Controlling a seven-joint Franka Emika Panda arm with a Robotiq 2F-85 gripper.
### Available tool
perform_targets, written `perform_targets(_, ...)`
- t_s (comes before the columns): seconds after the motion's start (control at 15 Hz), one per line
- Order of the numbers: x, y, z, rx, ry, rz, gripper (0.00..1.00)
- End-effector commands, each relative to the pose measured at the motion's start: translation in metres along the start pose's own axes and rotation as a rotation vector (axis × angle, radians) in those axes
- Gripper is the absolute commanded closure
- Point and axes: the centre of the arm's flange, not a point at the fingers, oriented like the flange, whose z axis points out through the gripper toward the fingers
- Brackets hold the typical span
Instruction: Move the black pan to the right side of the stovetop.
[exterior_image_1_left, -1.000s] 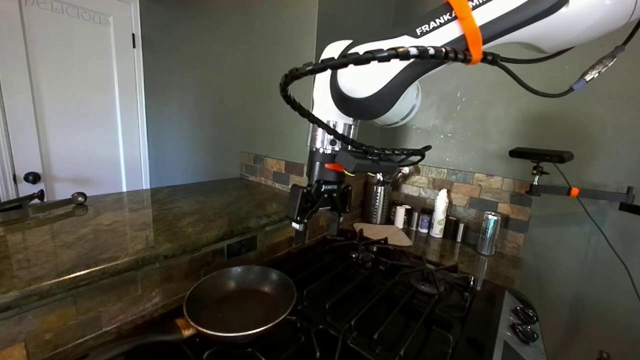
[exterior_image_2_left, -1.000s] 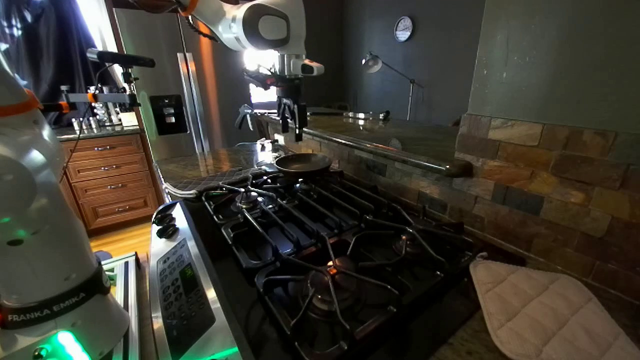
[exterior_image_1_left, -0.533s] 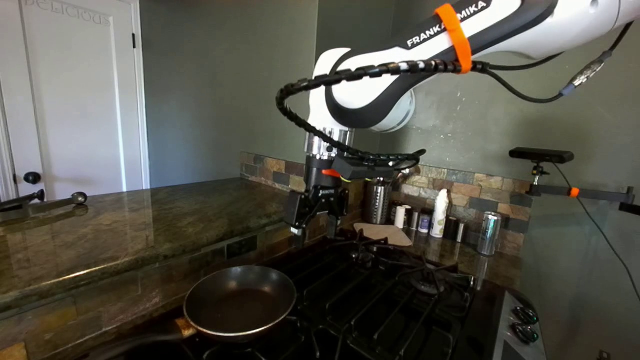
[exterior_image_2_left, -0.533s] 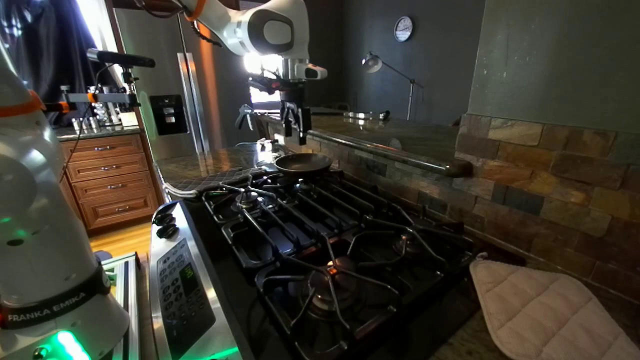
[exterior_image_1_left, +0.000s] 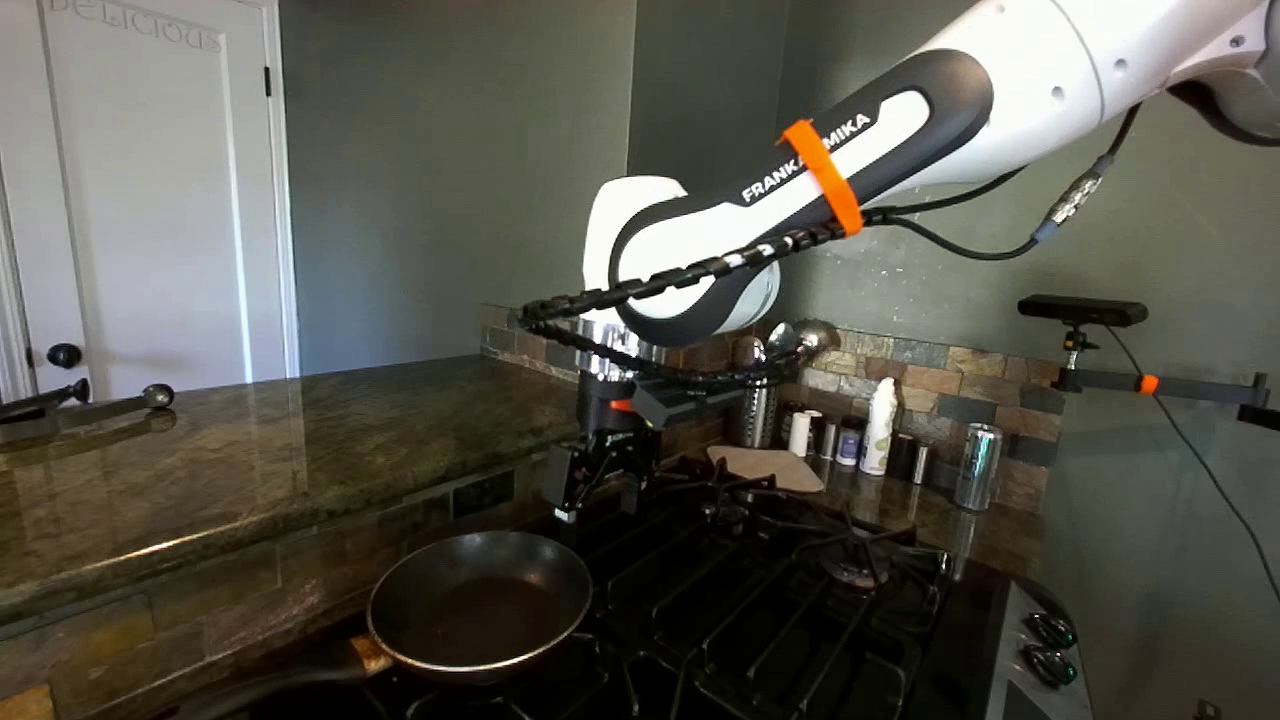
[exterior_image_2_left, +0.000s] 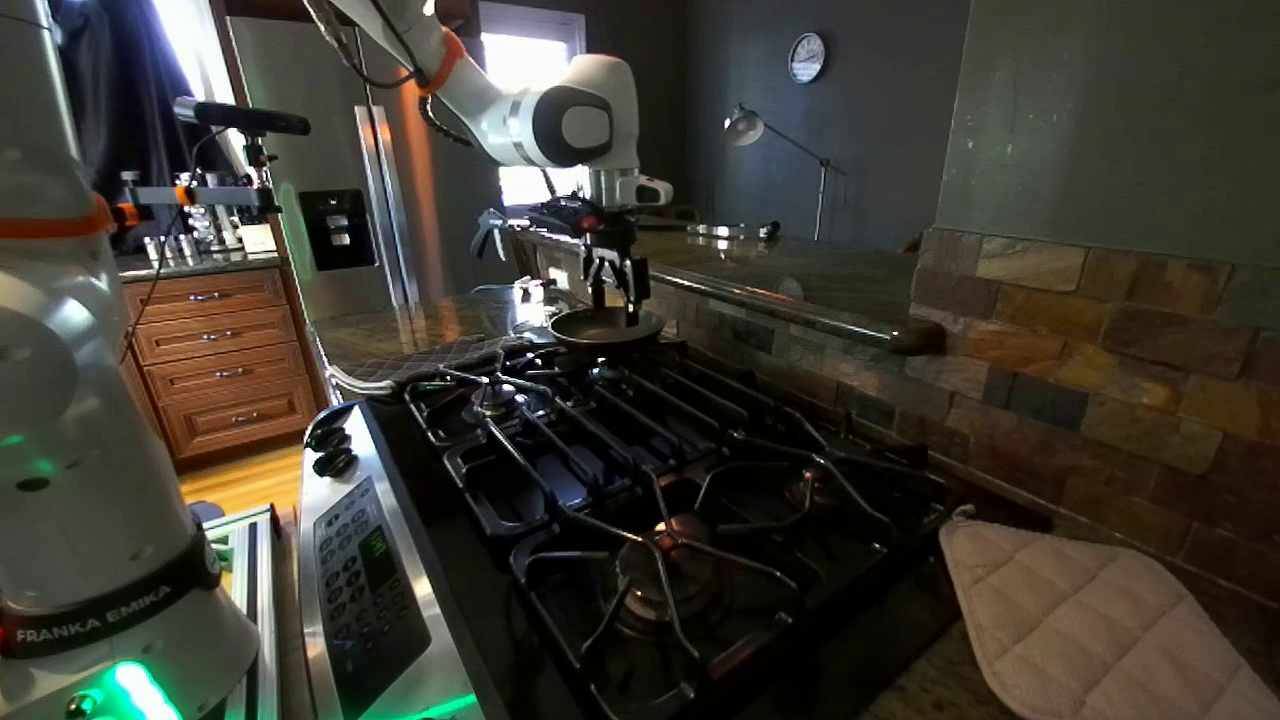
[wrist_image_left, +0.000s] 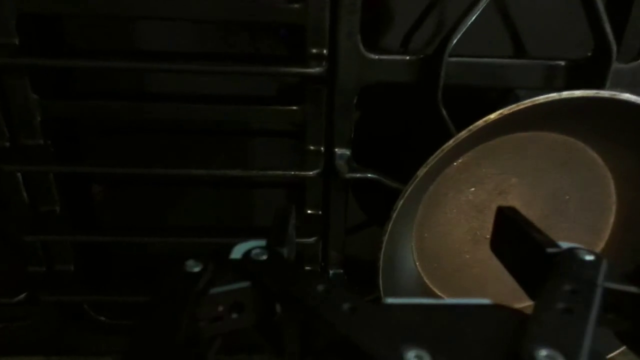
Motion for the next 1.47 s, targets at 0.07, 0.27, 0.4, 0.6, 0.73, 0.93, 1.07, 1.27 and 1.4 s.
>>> perform_targets(0.07, 0.022, -0.005, 0.028, 0.013, 0.019, -0.068, 0.00)
perform_targets(0.27, 0.030, -0.007, 0.039, 0.036, 0.030, -0.081, 0.00)
perform_targets(0.4, 0.034, -0.008, 0.046, 0.053, 0.031, -0.086, 0.00)
perform_targets(0.6, 0.036, -0.009, 0.052, 0.072, 0.034, -0.087, 0.00)
perform_targets(0.73, 0.036, -0.008, 0.054, 0.081, 0.028, -0.087, 0.12)
perform_targets(0.93, 0.035, -0.008, 0.056, 0.092, 0.024, -0.086, 0.40)
perform_targets(1.07, 0.035, -0.008, 0.057, 0.097, 0.023, -0.089, 0.57)
perform_targets(1.27, 0.035, -0.007, 0.057, 0.101, 0.023, -0.089, 0.73)
perform_targets(1.4, 0.035, -0.006, 0.057, 0.101, 0.023, -0.089, 0.75)
